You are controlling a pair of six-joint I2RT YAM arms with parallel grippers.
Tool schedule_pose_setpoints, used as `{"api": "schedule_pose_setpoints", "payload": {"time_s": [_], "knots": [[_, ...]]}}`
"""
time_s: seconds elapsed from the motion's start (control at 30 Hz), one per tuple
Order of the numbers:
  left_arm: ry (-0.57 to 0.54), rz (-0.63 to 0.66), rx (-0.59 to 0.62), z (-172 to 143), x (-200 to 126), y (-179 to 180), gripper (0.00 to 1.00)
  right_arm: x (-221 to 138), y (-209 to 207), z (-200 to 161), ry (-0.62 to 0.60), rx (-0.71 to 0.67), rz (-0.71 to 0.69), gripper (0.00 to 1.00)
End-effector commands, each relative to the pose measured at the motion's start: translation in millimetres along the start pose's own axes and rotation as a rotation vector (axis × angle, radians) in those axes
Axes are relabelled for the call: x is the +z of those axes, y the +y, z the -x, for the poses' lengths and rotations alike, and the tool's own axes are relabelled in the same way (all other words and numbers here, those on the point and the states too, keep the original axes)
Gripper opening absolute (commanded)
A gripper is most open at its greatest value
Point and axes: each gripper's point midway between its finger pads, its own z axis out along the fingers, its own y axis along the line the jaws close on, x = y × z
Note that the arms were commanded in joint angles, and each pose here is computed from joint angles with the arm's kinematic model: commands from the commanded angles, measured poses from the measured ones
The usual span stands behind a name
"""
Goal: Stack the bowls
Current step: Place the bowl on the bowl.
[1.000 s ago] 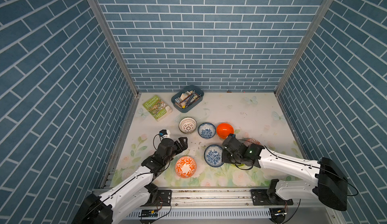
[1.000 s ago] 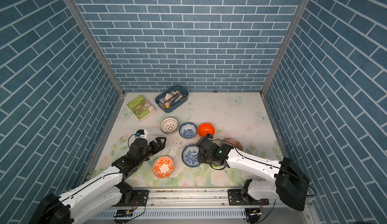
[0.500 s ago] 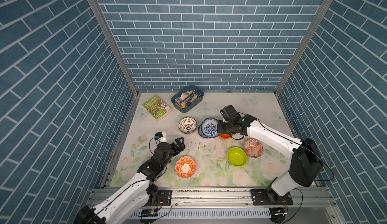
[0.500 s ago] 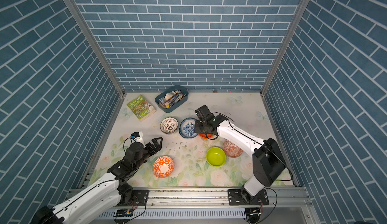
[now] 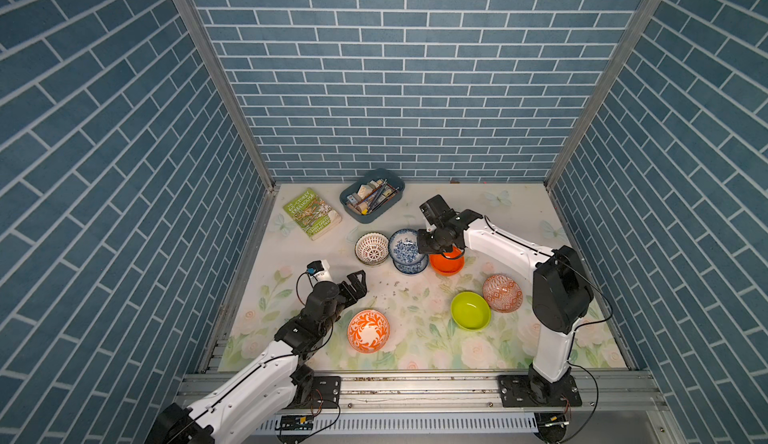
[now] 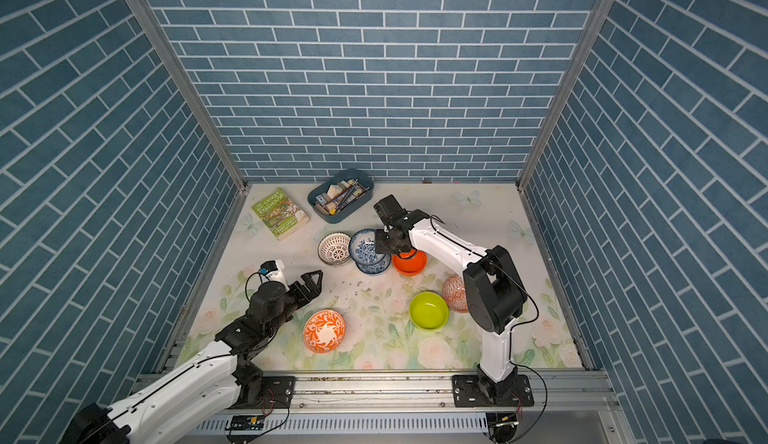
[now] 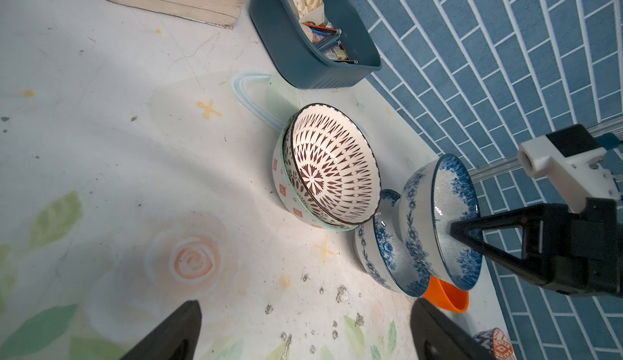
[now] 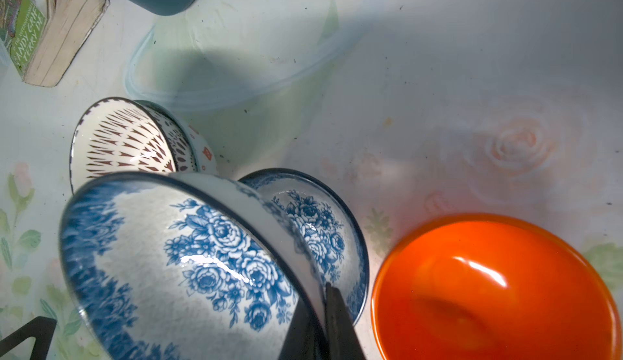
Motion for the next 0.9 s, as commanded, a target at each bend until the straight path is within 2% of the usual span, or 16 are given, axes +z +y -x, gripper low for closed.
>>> {"api": "schedule_pose_setpoints", "payload": {"time_s": [0.0,0.87], "knots": [[-0.004,-0.005,0.013,-1,1,2,1.00,3,1,1,0.023,-0.031,-0.003,0.00],[-0.024,-0.014,0.007,1,-2,3,1.00,16,-24,-12,0.066,-0.034,-0.054,0.00]]}}
